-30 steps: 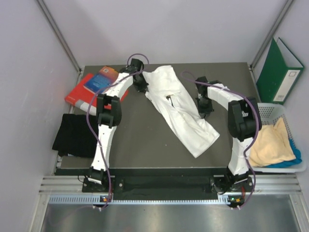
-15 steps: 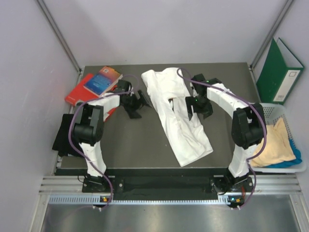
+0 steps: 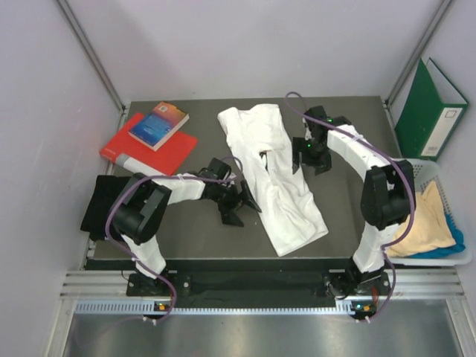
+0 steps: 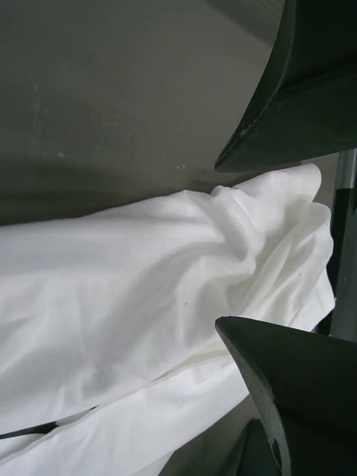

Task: Fold and stack the t-shirts
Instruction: Rotate the tshirt 90 degrees

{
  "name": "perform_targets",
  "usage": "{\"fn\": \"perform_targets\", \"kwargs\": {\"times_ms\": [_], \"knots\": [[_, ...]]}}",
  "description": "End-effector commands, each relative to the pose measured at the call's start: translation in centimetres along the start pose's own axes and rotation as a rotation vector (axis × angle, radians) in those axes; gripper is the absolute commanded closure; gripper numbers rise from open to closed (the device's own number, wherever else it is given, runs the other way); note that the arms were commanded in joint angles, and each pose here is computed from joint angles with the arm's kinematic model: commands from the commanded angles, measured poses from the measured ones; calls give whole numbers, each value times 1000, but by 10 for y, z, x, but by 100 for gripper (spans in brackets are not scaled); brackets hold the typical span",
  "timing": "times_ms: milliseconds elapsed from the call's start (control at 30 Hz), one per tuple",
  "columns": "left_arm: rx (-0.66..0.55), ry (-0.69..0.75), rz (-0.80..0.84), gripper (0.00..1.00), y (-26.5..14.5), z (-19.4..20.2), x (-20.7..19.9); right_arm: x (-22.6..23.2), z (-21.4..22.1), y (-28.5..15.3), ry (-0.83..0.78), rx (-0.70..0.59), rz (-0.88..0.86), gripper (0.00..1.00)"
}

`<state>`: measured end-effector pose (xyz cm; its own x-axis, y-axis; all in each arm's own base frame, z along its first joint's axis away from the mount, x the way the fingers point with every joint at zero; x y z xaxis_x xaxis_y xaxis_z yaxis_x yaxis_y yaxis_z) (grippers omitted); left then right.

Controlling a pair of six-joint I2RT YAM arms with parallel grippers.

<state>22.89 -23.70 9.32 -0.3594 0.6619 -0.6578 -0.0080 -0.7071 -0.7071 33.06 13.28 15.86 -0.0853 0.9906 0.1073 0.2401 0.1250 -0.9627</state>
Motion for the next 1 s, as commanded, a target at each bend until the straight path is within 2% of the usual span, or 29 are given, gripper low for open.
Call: {"fn": "perform_targets", "kwargs": {"times_ms": [0, 300, 400, 433, 467, 500, 533, 967], "knots": [[2, -17, -70, 11, 21, 5, 11, -18, -32, -51, 125, -227, -45, 22], [160, 22, -151, 21, 76, 6, 11, -46, -44, -86, 184, -321, -51, 23], [200, 44, -178, 35, 94, 8, 7, -49, -41, -90, 189, -326, -54, 23], [213, 49, -189, 46, 101, 9, 8, -50, -39, -91, 188, -323, -55, 23], [219, 47, -199, 75, 102, 10, 10, -50, -37, -91, 190, -320, -55, 23], [223, 43, -218, 96, 102, 11, 13, -51, -34, -88, 188, -308, -53, 23], [216, 43, -238, 100, 101, 11, 14, -50, -30, -90, 186, -310, -57, 23], [89, 71, -430, 100, 13, 26, 30, -51, 35, -49, 150, -131, -120, 22]]}}
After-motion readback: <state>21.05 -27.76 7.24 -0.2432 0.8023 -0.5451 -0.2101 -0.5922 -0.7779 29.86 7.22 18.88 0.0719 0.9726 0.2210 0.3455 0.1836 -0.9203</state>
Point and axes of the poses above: each gripper's point midway between its finger pads, its own y axis out along the fingers, its own x axis along the line the jaws close on, z = x × y, the point moved 7 cm from there along -y, back along the fingers, and after that the axes turned 3 degrees about -y, right-handed, at the moved point
